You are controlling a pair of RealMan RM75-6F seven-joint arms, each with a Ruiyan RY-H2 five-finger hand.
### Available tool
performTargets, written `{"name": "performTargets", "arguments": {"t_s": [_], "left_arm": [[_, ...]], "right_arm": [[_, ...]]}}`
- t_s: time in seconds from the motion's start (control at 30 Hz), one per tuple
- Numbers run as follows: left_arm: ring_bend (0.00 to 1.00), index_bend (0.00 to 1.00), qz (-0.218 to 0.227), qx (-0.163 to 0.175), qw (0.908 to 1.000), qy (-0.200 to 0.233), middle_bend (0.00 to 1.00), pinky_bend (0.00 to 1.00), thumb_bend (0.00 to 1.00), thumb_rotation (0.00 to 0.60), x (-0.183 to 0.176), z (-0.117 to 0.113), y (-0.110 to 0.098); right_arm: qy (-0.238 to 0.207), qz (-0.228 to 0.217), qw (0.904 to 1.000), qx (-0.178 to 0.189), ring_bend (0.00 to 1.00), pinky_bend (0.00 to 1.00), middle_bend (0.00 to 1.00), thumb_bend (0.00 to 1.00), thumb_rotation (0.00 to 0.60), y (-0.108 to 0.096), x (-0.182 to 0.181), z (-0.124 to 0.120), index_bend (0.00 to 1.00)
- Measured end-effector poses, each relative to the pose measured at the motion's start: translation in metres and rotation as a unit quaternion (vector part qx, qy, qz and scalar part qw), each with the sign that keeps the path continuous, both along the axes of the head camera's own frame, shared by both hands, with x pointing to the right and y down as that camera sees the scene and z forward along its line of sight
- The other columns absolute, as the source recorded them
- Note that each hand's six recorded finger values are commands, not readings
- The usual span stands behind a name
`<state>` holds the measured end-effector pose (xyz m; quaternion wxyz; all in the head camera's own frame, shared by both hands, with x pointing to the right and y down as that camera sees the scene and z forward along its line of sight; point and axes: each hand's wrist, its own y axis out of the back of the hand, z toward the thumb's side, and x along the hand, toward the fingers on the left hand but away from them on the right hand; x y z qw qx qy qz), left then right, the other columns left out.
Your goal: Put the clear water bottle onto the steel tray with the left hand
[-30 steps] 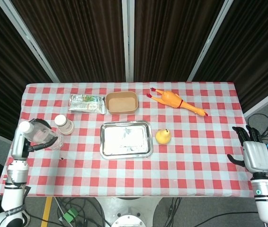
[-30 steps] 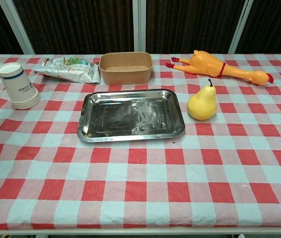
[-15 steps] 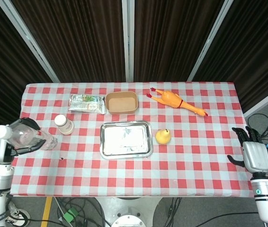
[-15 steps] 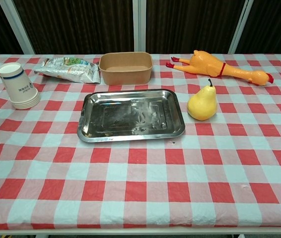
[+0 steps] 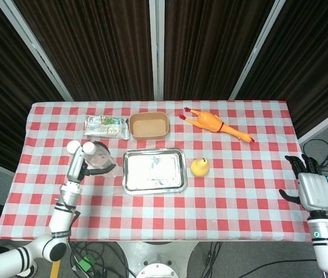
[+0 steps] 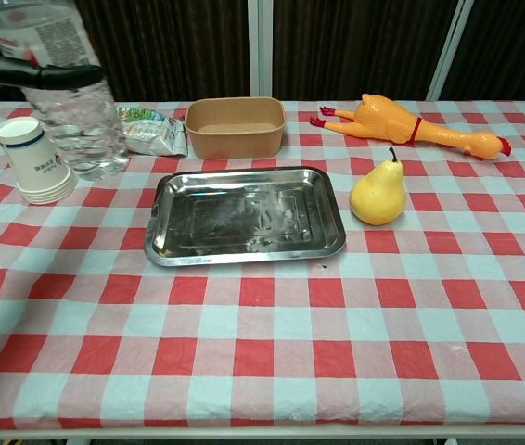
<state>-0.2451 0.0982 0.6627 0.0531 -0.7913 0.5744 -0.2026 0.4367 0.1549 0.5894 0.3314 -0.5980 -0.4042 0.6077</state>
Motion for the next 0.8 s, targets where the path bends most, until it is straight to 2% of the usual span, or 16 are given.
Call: {"name": "performTargets", "arguments": {"t_s": [0.13,0.2,0.43,0.63,0.8], "left_arm": [[0.58,0.64,0.031,0.016,0.9990,0.027,0.70,0.60,0.22,0.600,0.040,-0.006,-0.007],[0.58,0.64,0.033,0.028,0.9987,0.028,0.70,0.60,0.22,0.600,0.046,-0.008,-0.013],[0.58,0.63,-0.012,0.054,0.9969,-0.055,0.70,0.60,0.23,0.600,-0.025,-0.013,-0.055],[0.58,0.63,0.028,0.048,0.9981,-0.029,0.70,0.60,0.23,0.600,0.015,-0.004,-0.041],[0.58,0.63,0.027,0.038,0.9982,-0.037,0.70,0.60,0.23,0.600,0.012,-0.003,-0.043]], "right_arm": [[0.003,0.005,1.0000,-0.004,0.00,0.05,0.14,0.11,0.600,0.000,0.002,0.002,0.12],[0.000,0.006,1.0000,-0.003,0.00,0.05,0.14,0.11,0.600,-0.001,0.002,0.001,0.12],[-0.007,0.007,0.9999,0.005,0.00,0.05,0.14,0.11,0.600,-0.002,0.003,-0.003,0.12],[-0.002,0.008,1.0000,-0.005,0.00,0.05,0.14,0.11,0.600,-0.002,0.004,0.001,0.12],[-0.004,0.004,1.0000,-0.002,0.00,0.05,0.14,0.11,0.600,-0.002,0.001,0.000,0.12]]}}
